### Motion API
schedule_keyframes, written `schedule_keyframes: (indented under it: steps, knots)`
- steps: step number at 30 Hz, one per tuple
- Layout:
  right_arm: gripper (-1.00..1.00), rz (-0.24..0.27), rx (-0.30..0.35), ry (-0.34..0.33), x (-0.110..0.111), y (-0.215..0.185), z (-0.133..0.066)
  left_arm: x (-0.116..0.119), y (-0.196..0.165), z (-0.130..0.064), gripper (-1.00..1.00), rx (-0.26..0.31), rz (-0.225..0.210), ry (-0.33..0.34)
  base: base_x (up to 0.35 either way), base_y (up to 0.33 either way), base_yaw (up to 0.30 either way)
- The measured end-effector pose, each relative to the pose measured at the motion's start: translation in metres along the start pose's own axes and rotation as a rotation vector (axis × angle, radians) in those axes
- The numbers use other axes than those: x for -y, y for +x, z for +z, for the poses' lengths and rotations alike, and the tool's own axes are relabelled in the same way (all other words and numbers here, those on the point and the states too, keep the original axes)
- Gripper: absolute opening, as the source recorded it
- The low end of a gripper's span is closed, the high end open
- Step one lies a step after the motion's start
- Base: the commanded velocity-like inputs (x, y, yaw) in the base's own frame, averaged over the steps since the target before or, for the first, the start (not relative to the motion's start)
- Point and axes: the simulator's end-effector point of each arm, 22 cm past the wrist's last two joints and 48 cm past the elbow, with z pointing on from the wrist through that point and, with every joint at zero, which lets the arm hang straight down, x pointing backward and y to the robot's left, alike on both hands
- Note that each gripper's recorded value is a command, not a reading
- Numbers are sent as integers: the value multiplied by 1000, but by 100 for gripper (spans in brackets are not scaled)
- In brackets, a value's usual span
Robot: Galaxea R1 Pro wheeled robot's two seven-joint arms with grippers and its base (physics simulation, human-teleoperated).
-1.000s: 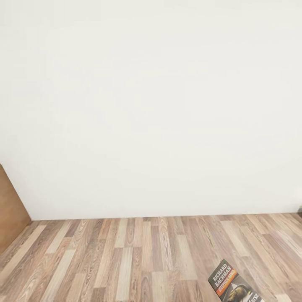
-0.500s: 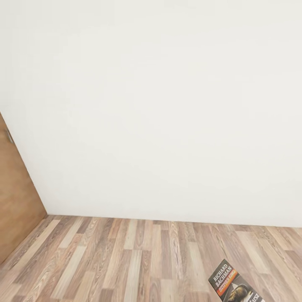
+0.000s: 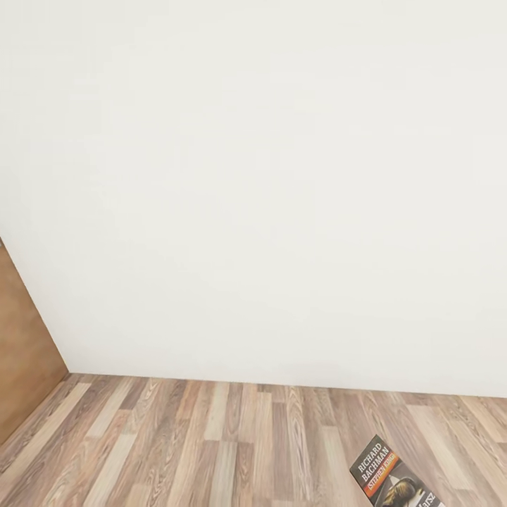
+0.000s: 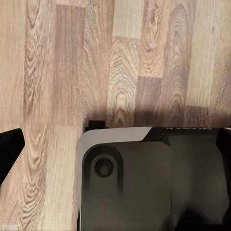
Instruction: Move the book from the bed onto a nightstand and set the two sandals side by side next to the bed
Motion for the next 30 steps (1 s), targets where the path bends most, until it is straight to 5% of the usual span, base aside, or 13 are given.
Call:
schedule_keyframes:
  steps: [13, 30]
  knots:
    - [-100, -1, 6, -3, -1, -2, 0, 0, -2, 0, 100, 5, 1, 0, 153, 0, -110]
    - [-100, -1, 5, -5, -2, -2, 0, -1, -2, 0, 100, 6, 1, -1, 313, 0, -7]
